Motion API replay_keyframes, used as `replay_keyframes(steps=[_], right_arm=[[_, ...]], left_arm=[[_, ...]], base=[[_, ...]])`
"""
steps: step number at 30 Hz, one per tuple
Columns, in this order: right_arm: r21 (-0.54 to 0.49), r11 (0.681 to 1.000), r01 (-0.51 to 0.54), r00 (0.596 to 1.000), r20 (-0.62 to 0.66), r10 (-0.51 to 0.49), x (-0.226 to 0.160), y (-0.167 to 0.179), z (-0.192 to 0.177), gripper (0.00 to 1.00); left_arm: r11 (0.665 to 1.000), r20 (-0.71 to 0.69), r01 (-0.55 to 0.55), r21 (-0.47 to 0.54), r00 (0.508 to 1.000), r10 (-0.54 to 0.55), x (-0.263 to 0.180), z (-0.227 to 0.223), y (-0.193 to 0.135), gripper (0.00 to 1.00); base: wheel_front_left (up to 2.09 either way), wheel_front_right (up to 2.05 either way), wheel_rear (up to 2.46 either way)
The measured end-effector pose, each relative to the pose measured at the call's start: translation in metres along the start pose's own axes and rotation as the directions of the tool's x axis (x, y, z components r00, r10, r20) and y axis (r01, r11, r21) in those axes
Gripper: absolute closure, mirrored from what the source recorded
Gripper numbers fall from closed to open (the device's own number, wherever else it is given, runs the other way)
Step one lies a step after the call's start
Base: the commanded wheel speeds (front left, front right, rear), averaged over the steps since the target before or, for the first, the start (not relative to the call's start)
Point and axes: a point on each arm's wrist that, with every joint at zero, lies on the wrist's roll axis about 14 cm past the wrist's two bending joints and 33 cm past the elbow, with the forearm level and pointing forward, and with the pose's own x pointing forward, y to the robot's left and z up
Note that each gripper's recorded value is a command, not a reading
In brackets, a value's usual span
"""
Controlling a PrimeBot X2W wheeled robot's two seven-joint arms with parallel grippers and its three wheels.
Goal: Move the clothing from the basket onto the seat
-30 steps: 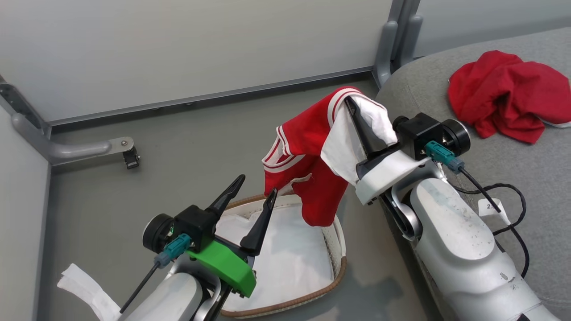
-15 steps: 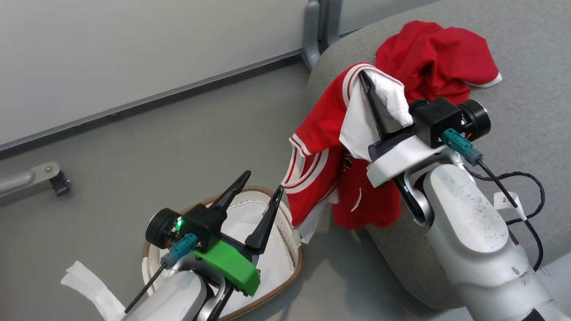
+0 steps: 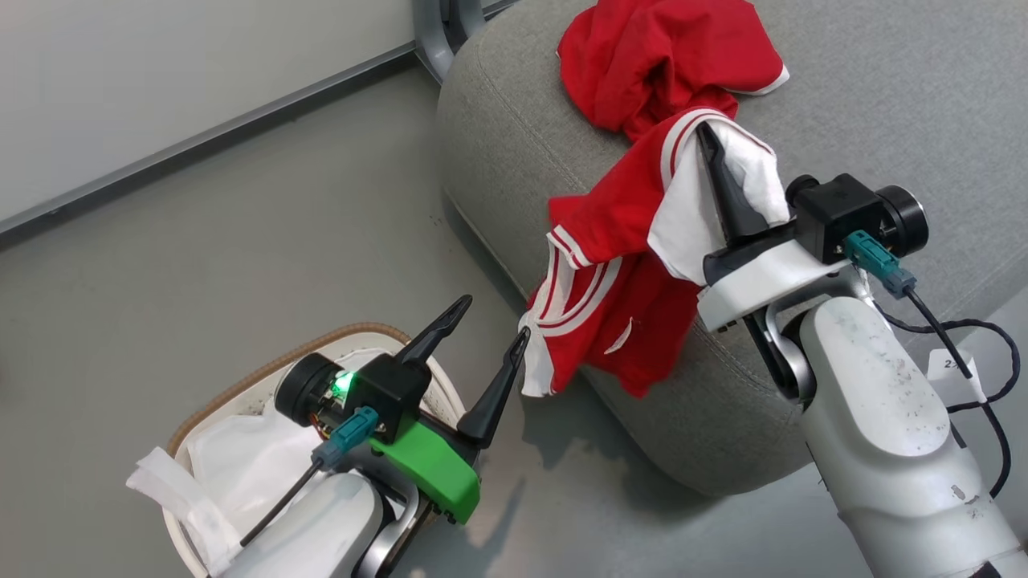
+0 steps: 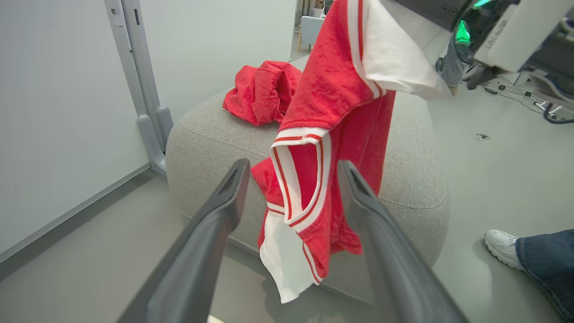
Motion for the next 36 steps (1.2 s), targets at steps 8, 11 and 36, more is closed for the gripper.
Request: replay_keyframes(steps=[8, 11, 36], right_arm=[[-0.044, 0.999, -0.030, 1.000, -0.007, 0.029, 0.035, -0.009, 0.001, 1.00], [-0.087, 0.995, -0.042, 0.999, 0.014, 0.044, 0.060, -0.018, 0.017, 1.00], [-0.260, 0.934, 0.246, 0.937, -0.183, -0.298, 0.179, -0.168, -0.040, 1.00]], left_arm=[[1.000, -0.002, -0.028, -0.009, 1.000, 0.028, -0.002, -0.006, 0.013, 0.00], [0.999, 0.003, -0.049, -0.006, 0.999, 0.049, -0.005, -0.006, 0.021, 0.00], [0.968, -0.060, -0.250, -0.032, 0.967, 0.248, -0.046, -0.054, 0.106, 0.00]], base=[[0.00, 0.00, 0.00], [0.00, 0.00, 0.00], [0.00, 0.00, 0.00]])
